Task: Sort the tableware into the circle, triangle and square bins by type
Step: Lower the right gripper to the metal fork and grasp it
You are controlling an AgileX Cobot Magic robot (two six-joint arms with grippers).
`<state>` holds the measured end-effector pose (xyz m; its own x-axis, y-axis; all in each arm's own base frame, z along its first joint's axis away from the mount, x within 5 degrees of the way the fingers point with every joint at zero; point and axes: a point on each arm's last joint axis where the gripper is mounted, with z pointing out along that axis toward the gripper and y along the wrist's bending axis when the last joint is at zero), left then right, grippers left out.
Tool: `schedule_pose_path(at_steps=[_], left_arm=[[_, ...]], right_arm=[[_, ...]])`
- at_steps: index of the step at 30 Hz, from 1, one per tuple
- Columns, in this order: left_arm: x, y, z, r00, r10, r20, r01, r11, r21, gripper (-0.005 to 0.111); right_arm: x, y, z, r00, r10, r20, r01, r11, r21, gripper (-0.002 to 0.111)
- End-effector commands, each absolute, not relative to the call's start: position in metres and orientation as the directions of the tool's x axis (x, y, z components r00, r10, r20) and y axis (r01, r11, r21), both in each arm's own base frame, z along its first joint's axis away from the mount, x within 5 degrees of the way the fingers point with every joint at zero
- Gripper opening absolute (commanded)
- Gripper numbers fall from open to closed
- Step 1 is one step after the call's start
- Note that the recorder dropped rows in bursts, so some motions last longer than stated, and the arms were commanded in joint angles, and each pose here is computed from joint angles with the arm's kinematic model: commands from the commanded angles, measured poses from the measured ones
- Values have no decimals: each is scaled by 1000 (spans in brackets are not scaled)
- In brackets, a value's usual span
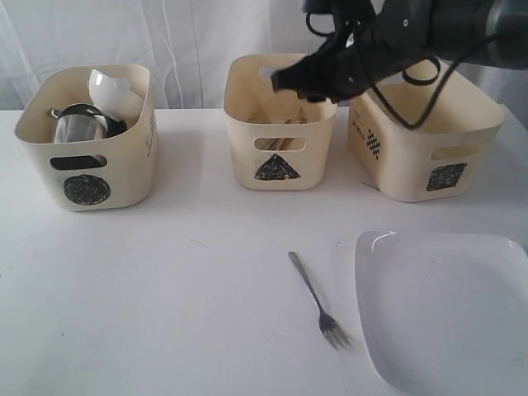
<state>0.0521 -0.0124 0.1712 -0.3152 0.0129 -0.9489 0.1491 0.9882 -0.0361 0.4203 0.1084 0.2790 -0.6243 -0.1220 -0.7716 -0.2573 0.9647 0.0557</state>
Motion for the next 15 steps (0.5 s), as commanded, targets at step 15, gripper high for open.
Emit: schedule_pose_path(at_steps=[15], left_arm=[[52,-12,170,-312,7,-950,148,988,-41,14]], right_arm=[[305,155,199,-813,-468,-345,-484,874,-45,36]])
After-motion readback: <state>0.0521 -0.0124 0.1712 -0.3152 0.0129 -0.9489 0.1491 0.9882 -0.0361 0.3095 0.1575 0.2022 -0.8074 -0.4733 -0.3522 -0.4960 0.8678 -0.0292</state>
